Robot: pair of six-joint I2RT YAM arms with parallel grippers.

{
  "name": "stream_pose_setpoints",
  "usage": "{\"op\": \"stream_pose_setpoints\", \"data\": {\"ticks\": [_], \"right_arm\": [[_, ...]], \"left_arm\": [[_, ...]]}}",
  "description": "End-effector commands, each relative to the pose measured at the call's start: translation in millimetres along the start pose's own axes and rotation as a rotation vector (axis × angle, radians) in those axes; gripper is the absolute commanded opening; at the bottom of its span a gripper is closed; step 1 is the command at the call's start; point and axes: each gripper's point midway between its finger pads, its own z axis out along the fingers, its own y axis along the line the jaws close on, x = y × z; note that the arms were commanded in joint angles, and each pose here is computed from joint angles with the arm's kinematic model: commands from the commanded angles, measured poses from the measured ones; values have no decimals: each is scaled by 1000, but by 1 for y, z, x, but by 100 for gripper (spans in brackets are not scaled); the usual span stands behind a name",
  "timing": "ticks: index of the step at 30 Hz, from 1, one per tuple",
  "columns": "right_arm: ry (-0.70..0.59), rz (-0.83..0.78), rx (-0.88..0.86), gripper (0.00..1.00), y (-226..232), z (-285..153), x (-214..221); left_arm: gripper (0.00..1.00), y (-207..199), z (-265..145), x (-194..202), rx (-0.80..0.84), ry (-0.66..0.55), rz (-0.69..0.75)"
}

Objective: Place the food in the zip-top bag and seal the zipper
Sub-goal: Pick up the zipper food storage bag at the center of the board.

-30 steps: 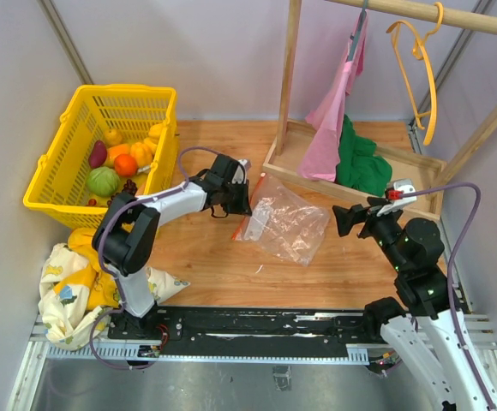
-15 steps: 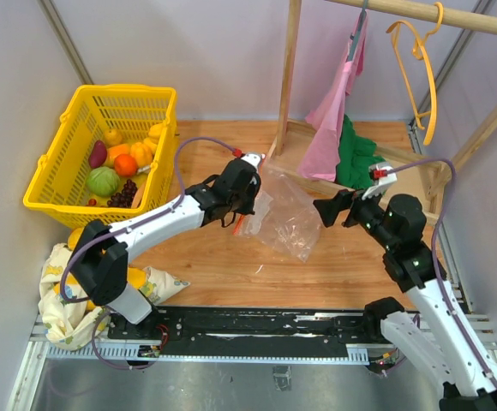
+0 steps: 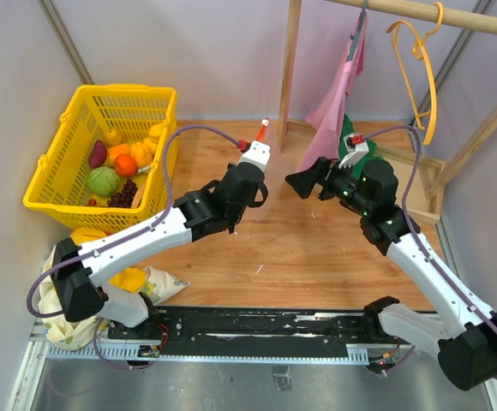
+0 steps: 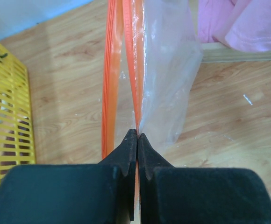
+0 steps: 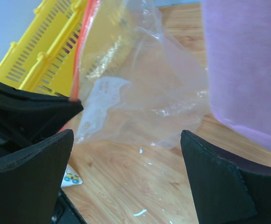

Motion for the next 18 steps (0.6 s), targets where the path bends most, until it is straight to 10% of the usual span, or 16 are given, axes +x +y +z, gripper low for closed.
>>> {"op": "stream_pose_setpoints", "data": {"ticks": [1, 18], "right_arm": [[-78, 64, -107, 99, 36, 17, -21], [-71, 259, -66, 89, 19, 39, 16]], "left_arm": [[0, 9, -10, -15, -91, -64, 76], [0, -48, -15, 13, -43, -40, 219]]}}
